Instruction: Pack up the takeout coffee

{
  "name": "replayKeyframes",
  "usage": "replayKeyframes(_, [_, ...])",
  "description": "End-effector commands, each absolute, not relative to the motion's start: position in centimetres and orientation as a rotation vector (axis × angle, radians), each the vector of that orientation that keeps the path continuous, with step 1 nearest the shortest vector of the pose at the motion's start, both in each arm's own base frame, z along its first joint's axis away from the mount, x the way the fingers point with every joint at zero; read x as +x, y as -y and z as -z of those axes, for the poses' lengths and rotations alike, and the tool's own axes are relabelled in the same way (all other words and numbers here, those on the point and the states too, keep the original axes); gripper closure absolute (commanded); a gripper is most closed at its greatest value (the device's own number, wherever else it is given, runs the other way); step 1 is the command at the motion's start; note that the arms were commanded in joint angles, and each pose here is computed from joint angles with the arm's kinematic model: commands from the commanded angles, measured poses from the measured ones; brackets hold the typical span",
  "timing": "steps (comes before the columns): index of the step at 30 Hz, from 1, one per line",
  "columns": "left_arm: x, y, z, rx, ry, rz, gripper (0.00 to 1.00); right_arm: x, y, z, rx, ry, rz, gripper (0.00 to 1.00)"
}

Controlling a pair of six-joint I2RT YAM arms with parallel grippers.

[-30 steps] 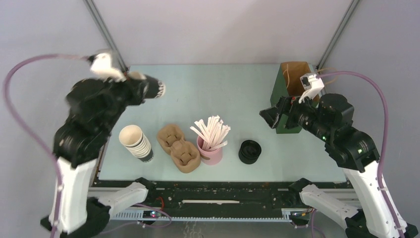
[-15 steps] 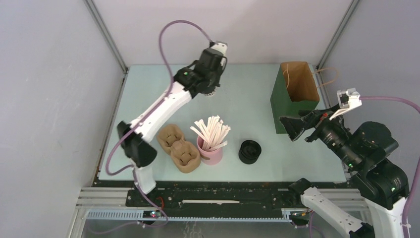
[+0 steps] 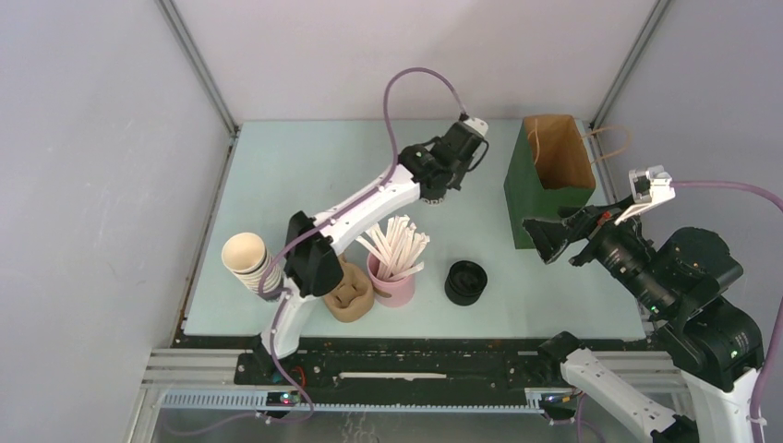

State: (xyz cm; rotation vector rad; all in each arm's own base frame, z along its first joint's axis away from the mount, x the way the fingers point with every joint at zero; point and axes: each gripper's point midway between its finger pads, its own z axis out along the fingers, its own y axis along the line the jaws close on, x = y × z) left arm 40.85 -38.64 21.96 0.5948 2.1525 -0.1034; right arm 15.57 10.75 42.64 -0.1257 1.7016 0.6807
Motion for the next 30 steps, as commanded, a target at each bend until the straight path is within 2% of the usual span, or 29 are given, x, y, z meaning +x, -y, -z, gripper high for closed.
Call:
replayKeyframes(1, [39.8,41.1,-22.7,0.610,-2.120,0.151,1.00,15.0,-10.3,-43.3,-0.115,-1.682,-0.684,0.01])
replayKeyframes(10, [37.5,43.5,-18.7,0.685,-2.163,0.171,0.97,14.3,-9.9,-43.8,-0.105,-1.666,-0.690,0.01])
replayKeyframes(13, [37.6,43.6,-18.1,0.683,-2.166,0.156,0.95,14.1,-9.8,-43.8,-0.107,-1.665,-0.690,0.01])
replayKeyframes(30, [38.0,43.5,-12.5,0.714,-2.229,0.066,0.94,13.8,-9.4,-43.5,-0.104,-1.673,-0.677,0.01])
